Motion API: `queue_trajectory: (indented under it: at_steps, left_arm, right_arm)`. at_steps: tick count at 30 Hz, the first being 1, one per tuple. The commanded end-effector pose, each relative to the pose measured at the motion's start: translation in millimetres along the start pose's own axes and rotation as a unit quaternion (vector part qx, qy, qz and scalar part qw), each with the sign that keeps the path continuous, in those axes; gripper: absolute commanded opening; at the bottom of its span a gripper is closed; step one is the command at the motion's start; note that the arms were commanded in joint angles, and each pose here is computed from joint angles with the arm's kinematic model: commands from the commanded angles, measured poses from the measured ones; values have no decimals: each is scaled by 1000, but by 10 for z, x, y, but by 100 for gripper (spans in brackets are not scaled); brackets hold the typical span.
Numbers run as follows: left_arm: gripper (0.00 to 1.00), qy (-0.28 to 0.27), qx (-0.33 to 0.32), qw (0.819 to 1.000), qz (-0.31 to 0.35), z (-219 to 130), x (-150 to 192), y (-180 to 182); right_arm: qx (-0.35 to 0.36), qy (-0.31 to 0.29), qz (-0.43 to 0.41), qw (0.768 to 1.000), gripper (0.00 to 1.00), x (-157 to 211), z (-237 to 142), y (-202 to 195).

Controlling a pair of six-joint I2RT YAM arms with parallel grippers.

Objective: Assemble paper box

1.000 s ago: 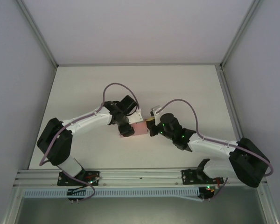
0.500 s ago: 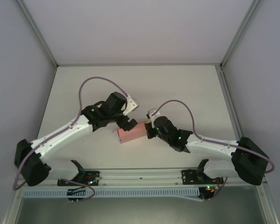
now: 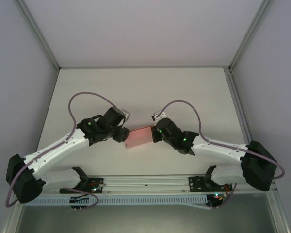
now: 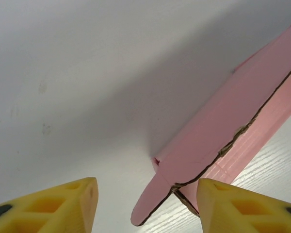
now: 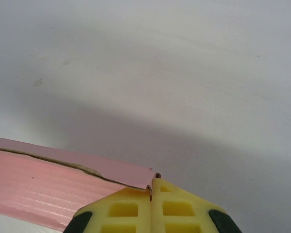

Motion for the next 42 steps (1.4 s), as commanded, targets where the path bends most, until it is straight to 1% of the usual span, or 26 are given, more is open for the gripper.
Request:
queue_trajectory:
  at_steps: [1, 2, 4, 8, 17, 18, 19, 21, 22, 24, 26, 28, 32, 33, 35, 38, 42]
  left_arm:
    - [46, 14, 9, 1000, -6, 1, 33, -34]
    - [40, 16, 13, 1000, -4, 8, 35, -49]
    - [37, 21, 18, 1000, -1, 27, 44, -68]
    - [23, 30, 17, 999, 1, 46, 62, -90]
    - [22, 43, 6, 999, 1, 96, 95, -102]
    - [20, 44, 5, 999, 1, 105, 94, -101]
    - [17, 44, 0, 999, -2, 113, 89, -92]
    - [4, 46, -7, 999, -11, 117, 86, -83]
    - [0, 44, -10, 999, -23, 110, 74, -80]
    - [0, 37, -4, 998, -54, 87, 46, -96]
    - [0, 40, 3, 996, -77, 74, 56, -112]
    - [0, 41, 3, 993, -112, 57, 54, -93]
    - [0, 43, 28, 980, -193, 42, 15, -67]
    - [0, 44, 41, 977, -202, 28, -10, -74]
    - [0, 31, 27, 972, -230, 3, -56, -30]
    - [0, 15, 22, 970, -240, 49, -68, -5]
    - [0, 24, 12, 971, -237, 157, 6, 16]
  right_arm:
    - [16, 41, -4, 999, 0, 136, 18, -24]
    - [16, 42, -3, 999, 0, 135, 18, -27]
    - [19, 45, -3, 999, 1, 147, 15, -33]
    - [21, 44, -1, 999, 1, 152, -4, -44]
    - [19, 43, -2, 999, 1, 161, -28, -51]
    - [19, 42, -1, 999, 1, 163, -30, -52]
    - [18, 41, 1, 999, 1, 164, -30, -50]
    - [17, 42, 3, 999, 1, 182, -29, -47]
    - [17, 41, 6, 999, 0, 175, -35, -48]
    - [19, 44, 10, 999, 0, 190, -44, -49]
    - [24, 45, 13, 999, 0, 215, -58, -42]
    - [41, 40, 17, 998, 0, 239, -74, -45]
    - [59, 32, 23, 997, 0, 266, -98, 26]
    - [66, 30, 25, 997, 0, 268, -103, 41]
    - [81, 27, 30, 996, 0, 271, -113, 53]
    - [83, 22, 36, 996, 0, 278, -106, 72]
    - [82, 16, 40, 996, 0, 297, -115, 62]
Point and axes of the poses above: each hand's point on the last joint's axis, 136 mm out from that joint toward the fingers, its own z axis out along the fingers, its own y axis along the line the jaws close on, x = y × z, the point moved 6 cm from there along -z, back along the fingers, and after that the axes turned 10 degrees about -z, right-handed, at the moved point
